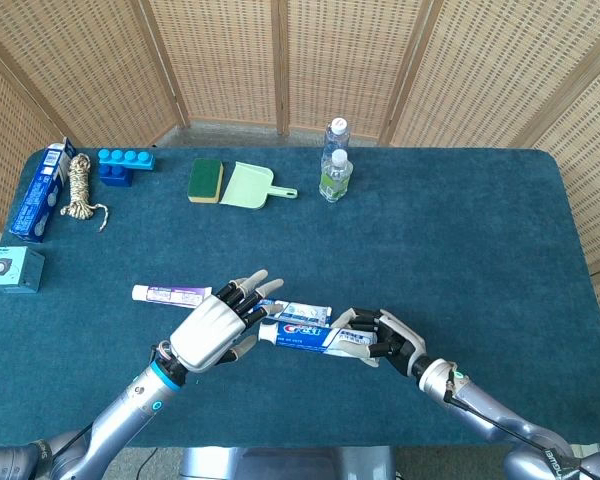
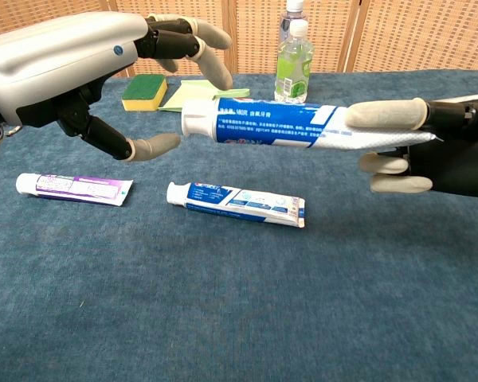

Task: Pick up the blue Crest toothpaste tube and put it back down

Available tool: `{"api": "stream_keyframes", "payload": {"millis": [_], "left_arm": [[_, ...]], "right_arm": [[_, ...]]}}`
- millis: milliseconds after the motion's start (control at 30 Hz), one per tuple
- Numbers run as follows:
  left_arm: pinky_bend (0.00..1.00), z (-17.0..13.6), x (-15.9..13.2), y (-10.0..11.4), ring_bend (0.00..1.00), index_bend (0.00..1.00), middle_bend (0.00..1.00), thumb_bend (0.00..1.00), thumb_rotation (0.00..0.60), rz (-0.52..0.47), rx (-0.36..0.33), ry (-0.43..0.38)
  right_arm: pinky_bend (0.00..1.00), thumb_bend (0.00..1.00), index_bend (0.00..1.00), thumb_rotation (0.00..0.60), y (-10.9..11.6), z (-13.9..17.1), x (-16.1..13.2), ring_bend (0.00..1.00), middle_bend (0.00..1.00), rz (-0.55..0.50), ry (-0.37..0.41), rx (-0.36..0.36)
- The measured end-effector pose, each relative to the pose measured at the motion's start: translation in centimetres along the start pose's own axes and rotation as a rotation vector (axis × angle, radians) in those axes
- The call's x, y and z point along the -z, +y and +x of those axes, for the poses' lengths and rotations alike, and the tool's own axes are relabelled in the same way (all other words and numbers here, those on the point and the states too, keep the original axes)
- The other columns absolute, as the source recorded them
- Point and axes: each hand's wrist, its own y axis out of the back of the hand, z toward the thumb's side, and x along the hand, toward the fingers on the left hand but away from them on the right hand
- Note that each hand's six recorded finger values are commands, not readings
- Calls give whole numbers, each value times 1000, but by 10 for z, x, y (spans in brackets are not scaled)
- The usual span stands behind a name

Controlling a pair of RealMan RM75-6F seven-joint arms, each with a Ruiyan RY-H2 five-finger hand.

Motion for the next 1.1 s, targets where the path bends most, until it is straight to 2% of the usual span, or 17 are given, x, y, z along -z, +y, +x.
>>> {"api": "stream_keyframes", "payload": {"millis": [633,1100], "left_arm": [[203,-1,-1,0,18,252,108,351,600,-6,-2,-5],[216,0,5,1,19,270,101,351,600,-94,51,75]], "right_arm": [[891,562,955,600,-1,-4,1,788,743,-24,-17,10],[891,563,955,600,2,-4,2,789,743,15,-9,35]]}}
